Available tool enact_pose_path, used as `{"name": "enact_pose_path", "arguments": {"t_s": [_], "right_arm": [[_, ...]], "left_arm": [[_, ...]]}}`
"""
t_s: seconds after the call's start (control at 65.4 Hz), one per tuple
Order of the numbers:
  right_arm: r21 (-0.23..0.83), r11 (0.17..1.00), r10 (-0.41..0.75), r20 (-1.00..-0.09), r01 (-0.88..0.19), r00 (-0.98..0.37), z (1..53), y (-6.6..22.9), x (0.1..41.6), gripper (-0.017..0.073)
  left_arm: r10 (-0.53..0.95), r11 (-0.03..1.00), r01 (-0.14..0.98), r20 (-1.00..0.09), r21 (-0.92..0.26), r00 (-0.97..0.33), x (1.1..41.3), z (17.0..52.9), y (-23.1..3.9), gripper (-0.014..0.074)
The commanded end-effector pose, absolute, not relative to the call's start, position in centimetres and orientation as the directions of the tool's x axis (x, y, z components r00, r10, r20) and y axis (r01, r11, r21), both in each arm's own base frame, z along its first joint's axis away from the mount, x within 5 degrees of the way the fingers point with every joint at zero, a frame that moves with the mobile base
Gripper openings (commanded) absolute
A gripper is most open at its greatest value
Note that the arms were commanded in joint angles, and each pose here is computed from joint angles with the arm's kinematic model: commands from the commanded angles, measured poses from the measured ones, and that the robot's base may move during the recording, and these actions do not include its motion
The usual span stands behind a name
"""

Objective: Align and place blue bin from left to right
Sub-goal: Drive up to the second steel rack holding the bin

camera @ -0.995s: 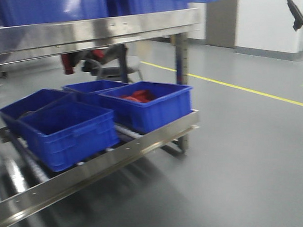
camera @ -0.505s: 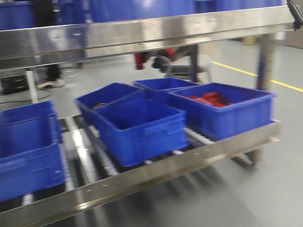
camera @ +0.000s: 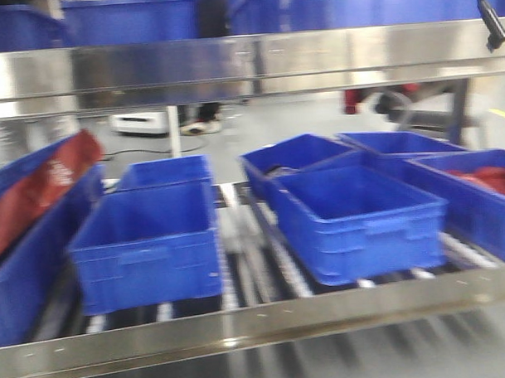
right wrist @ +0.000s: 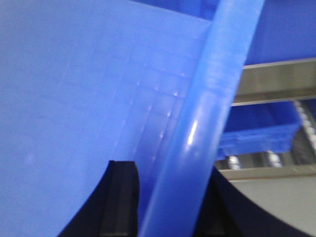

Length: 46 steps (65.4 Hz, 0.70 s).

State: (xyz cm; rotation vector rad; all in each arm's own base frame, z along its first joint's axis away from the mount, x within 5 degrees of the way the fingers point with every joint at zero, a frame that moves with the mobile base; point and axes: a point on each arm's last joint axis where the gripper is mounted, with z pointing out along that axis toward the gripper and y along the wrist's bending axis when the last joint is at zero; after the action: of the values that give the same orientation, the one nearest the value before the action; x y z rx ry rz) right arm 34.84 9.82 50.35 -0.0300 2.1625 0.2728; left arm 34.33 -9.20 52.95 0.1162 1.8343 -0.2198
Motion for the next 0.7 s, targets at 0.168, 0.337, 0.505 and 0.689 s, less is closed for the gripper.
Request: {"name": "enact_pose_path", "arguments": {"t_s": [0.168,0.337,0.505,0.689], "right_arm": [[0.206,0.967,0.113,-0.873,-0.149,-0.474,51.79,9.84,34.82,-0.0070],[0.206,0.967,0.113,-0.873,-0.149,-0.474,51.79,9.84,34.82,-0.0070],[0.206,0.967,0.113,-0.873,-0.149,-0.474,51.79,9.84,34.82,-0.0070],[0.206,0.967,0.113,-0.873,-0.149,-0.474,51.79,9.84,34.82,-0.0070]], "left_arm": [[-0.089,0.955,0.269,-0.986,-0.125,-0.141,32.38,55.69,-9.81,-0.0111],[-0.089,0.955,0.269,-0.986,-0.125,-0.141,32.38,55.69,-9.81,-0.0111],[-0.089,0.955,0.269,-0.986,-0.125,-0.141,32.38,55.69,-9.81,-0.0111],[-0.089,0.955,0.269,-0.986,-0.125,-0.141,32.38,55.69,-9.81,-0.0111]]}}
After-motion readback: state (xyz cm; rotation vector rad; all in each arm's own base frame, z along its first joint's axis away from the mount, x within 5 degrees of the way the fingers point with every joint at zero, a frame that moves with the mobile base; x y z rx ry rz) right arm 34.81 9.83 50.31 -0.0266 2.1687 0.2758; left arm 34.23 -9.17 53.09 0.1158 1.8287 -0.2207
